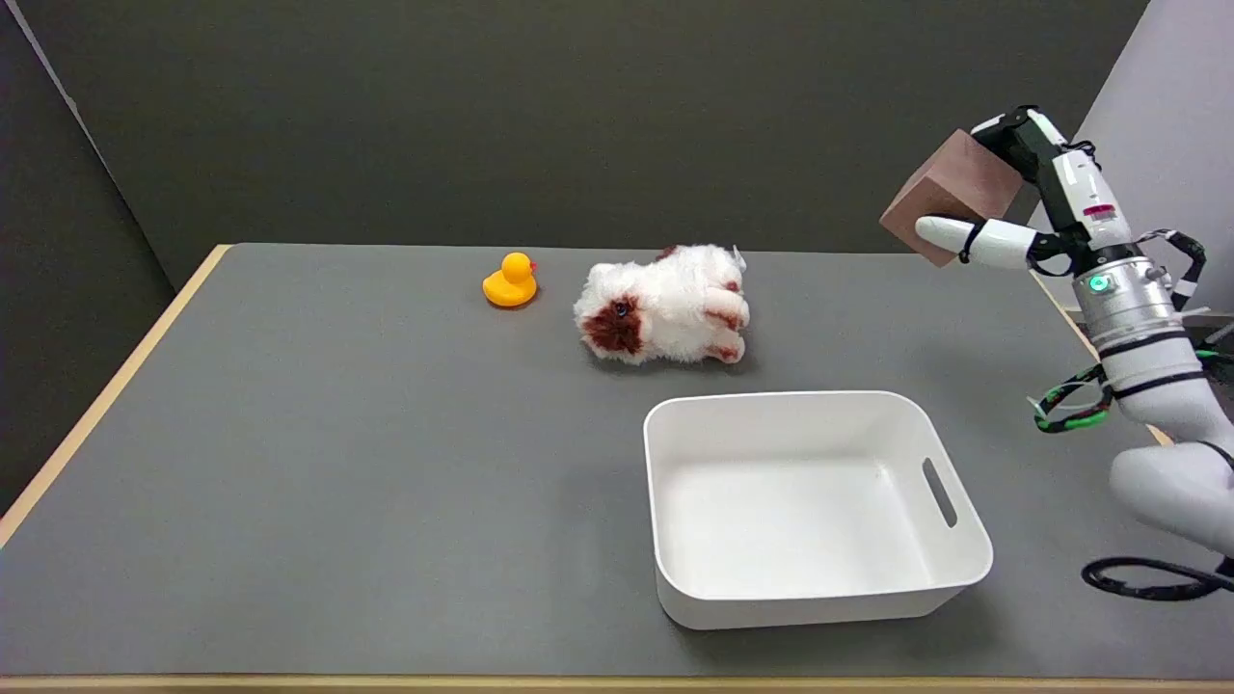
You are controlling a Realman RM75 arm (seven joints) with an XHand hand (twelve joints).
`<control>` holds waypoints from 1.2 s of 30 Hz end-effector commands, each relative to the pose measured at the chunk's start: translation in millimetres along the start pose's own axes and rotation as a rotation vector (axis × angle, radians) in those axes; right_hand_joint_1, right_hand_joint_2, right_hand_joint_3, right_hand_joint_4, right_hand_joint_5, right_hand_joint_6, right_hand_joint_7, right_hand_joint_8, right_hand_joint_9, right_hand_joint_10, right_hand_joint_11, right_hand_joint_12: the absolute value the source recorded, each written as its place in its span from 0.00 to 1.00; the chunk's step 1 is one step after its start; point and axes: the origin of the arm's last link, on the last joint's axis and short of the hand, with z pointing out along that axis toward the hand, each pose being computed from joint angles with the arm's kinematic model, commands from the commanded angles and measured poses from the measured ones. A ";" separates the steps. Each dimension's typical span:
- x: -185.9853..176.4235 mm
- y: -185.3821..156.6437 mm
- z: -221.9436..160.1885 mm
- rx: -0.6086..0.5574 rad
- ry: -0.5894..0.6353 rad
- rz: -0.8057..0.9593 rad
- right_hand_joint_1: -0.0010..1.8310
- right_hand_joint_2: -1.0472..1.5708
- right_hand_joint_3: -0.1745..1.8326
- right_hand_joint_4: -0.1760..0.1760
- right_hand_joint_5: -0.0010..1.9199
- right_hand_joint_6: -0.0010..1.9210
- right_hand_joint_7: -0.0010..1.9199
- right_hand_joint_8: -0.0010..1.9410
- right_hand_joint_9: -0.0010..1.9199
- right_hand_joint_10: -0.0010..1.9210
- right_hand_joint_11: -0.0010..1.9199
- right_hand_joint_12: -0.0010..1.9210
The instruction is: Place wooden cube into white box.
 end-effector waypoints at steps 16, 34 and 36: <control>-25.2 -123.1 -142.6 0.360 -0.288 0.310 0.65 0.85 0.18 0.03 0.30 0.77 0.46 0.71 0.43 0.66 0.37 0.85; -64.7 -123.2 -194.7 0.280 -0.500 0.406 0.65 0.83 0.21 0.08 0.30 0.77 0.46 0.71 0.43 0.67 0.37 0.85; -68.6 -121.7 -202.3 0.276 -0.498 0.390 0.65 0.83 0.21 0.08 0.30 0.77 0.46 0.71 0.43 0.67 0.37 0.85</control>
